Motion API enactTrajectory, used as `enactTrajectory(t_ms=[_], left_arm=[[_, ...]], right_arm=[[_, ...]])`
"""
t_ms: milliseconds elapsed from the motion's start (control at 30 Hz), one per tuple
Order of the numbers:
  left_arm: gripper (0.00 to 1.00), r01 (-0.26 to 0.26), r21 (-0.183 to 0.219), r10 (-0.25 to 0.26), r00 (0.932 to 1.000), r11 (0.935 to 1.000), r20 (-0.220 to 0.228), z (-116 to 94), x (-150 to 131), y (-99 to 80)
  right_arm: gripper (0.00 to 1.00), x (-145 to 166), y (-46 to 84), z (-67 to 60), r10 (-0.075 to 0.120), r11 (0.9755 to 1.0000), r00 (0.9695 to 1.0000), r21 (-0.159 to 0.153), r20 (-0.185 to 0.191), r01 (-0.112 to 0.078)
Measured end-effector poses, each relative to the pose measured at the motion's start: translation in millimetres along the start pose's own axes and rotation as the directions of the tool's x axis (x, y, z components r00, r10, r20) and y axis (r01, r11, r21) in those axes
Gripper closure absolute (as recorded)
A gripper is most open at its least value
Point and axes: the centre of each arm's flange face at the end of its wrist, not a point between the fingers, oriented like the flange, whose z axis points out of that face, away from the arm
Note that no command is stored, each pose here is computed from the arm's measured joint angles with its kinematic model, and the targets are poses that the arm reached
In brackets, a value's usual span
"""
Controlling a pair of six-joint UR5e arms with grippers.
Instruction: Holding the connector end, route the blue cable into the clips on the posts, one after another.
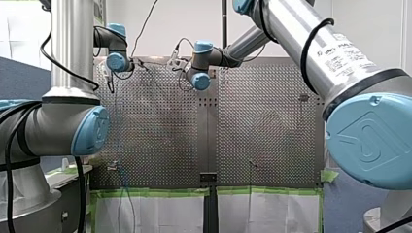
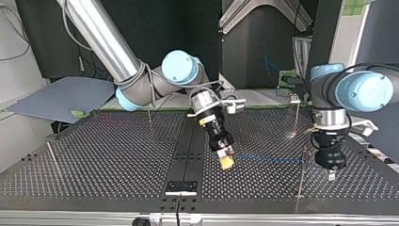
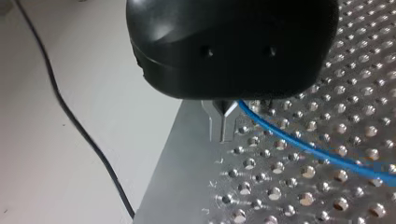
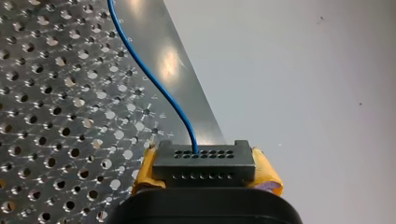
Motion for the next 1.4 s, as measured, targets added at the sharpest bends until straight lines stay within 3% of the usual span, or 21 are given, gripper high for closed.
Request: enactTrajectory(t_ms=[367, 667, 1000, 1200, 1400], left_arm=[[1.0, 0.008, -0.001, -0.008, 0.9982, 1.0, -0.059, 12, 32, 10.4], [1.0, 0.042, 0.021, -0.041, 0.9982, 0.9989, -0.045, 17, 33, 12.8], [1.0, 0.106, 0.043, -0.106, 0.9942, 0.9934, -0.022, 24, 31, 11.9], [1.0, 0.088, 0.032, -0.087, 0.995, 0.9956, -0.049, 34, 38, 11.6], [1.0, 0.085, 0.024, -0.084, 0.9954, 0.9961, -0.047, 37, 38, 15.0]], right_arm=[[1.0, -2, 17.5, 1.7, -0.008, 0.9998, 1.0, -0.018, 0.0, 0.008], [1.0, -20, 26.3, 5.1, -0.01, 0.9998, 0.9998, -0.016, 0.014, 0.01], [1.0, -11, 28.3, 24.4, 0.003, 1.0, 0.9998, 0.003, -0.02, -0.003], [1.0, -8, 36.5, 28.7, 0.01, 0.9999, 0.9996, 0.002, -0.027, -0.01], [1.0, -15, 50.1, 28.2, 0.013, 0.9999, 0.9998, -0.01, -0.017, -0.013]])
